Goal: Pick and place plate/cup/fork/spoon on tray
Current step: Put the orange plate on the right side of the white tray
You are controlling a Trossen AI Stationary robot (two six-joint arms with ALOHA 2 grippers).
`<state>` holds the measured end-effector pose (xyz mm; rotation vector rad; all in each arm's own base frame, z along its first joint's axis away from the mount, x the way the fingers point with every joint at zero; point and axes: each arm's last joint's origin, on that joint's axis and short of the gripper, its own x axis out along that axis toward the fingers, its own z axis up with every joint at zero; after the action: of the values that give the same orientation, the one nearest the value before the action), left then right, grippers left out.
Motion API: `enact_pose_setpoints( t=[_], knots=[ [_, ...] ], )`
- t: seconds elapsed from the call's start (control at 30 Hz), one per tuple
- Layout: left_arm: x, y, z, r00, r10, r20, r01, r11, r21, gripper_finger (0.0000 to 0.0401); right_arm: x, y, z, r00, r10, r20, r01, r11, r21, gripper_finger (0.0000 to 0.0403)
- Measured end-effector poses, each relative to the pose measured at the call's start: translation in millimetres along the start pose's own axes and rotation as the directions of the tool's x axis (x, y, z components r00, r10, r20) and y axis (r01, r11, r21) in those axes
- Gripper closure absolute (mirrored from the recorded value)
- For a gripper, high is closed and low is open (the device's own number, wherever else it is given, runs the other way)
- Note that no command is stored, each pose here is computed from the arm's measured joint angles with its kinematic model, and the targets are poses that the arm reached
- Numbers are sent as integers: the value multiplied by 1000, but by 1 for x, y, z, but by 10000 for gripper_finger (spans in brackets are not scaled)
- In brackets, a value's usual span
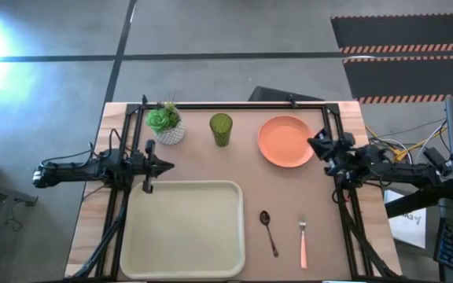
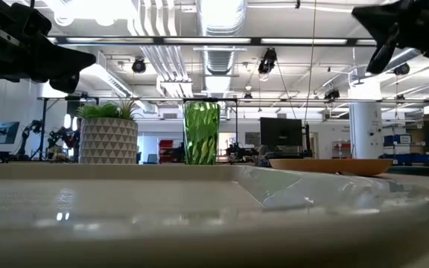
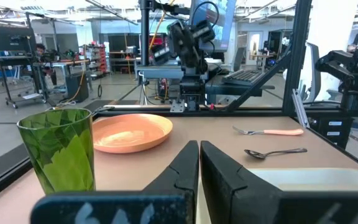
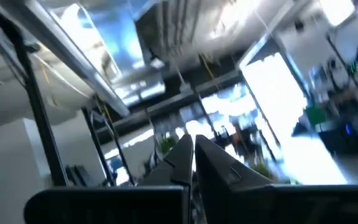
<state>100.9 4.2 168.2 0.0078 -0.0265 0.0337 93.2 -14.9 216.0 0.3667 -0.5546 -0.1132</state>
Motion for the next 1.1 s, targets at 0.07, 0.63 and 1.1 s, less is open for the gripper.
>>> enact_pose_setpoints(
  t=[0.07,0.63,1.1],
  knots=[
    [0,0,0,1000,0,0,0,1000,0,401,0,1,3,1000,10,26,-10,1000,-14,394],
    [-7,6,34,920,188,344,-79,949,-306,401,6,-5,-9,996,-74,-57,74,997,12,394],
    [-15,8,54,820,277,501,-198,958,-205,401,16,3,7,997,-53,-51,53,998,14,394]
  ],
)
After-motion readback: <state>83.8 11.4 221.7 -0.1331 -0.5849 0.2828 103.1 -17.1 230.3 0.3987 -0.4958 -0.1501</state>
